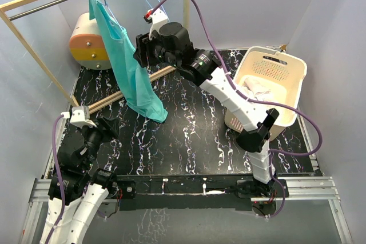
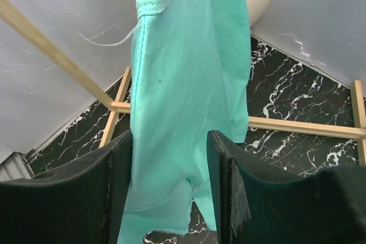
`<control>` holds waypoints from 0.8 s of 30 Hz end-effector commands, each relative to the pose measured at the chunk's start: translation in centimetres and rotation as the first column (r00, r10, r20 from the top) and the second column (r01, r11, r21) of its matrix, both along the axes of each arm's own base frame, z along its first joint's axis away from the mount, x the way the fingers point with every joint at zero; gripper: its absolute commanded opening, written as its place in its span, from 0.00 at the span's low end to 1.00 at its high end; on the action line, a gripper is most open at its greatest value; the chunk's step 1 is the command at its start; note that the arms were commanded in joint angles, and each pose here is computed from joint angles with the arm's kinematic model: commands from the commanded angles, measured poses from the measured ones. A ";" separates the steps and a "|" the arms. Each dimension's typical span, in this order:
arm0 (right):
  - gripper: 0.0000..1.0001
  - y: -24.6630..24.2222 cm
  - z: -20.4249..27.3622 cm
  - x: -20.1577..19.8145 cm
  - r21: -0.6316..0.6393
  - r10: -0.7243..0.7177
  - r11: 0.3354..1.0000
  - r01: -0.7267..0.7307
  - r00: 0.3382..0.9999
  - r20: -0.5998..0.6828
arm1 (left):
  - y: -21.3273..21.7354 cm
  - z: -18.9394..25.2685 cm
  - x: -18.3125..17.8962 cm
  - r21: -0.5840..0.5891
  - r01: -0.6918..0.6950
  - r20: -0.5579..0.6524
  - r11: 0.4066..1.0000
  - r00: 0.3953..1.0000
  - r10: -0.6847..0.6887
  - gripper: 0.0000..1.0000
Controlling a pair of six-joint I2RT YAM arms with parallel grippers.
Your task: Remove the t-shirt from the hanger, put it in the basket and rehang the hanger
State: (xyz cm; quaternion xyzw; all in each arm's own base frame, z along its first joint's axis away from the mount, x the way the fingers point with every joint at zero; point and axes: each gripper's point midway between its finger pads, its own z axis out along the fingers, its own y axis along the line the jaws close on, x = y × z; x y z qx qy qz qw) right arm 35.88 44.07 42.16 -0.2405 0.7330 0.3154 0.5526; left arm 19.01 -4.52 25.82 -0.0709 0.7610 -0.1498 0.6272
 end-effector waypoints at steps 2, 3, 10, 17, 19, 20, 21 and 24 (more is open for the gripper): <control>0.55 -1.6 5.8 0.0 0.105 -0.057 0.993 0.046 0.992 0.111 | 0.2 0.0 0.0 -0.001 -0.010 0.002 1.000 1.000 0.010 0.57; 0.55 -1.5 5.6 -0.1 0.102 -0.055 0.994 0.044 0.993 0.109 | 0.2 0.0 0.0 -0.001 -0.010 0.004 1.000 1.000 0.010 0.57; 0.54 -0.5 3.6 0.6 0.069 -0.045 0.997 0.039 0.995 0.088 | 0.2 0.0 0.0 -0.001 -0.008 0.002 1.000 1.000 0.008 0.57; 0.35 0.8 2.6 2.1 0.062 -0.055 0.997 0.048 0.991 0.119 | 0.4 0.1 -0.2 -0.003 -0.022 0.008 1.000 1.000 0.022 0.57; 0.26 0.9 2.6 2.3 0.067 -0.058 0.997 0.049 0.990 0.128 | 0.5 0.1 -0.2 -0.003 -0.023 0.008 1.000 1.000 0.023 0.57; 0.19 1.0 2.7 2.4 0.072 -0.059 0.996 0.050 0.989 0.133 | 0.5 0.0 -0.2 -0.003 -0.023 0.006 1.000 1.000 0.023 0.57; 0.11 0.9 2.9 2.5 0.079 -0.064 0.995 0.054 0.988 0.139 | 0.5 0.1 -0.2 -0.004 -0.024 0.008 1.000 1.000 0.024 0.57; 0.08 0.5 3.9 2.5 0.106 -0.086 0.992 0.069 0.982 0.166 | 0.5 0.1 -0.2 -0.003 -0.026 0.009 1.000 1.000 0.026 0.57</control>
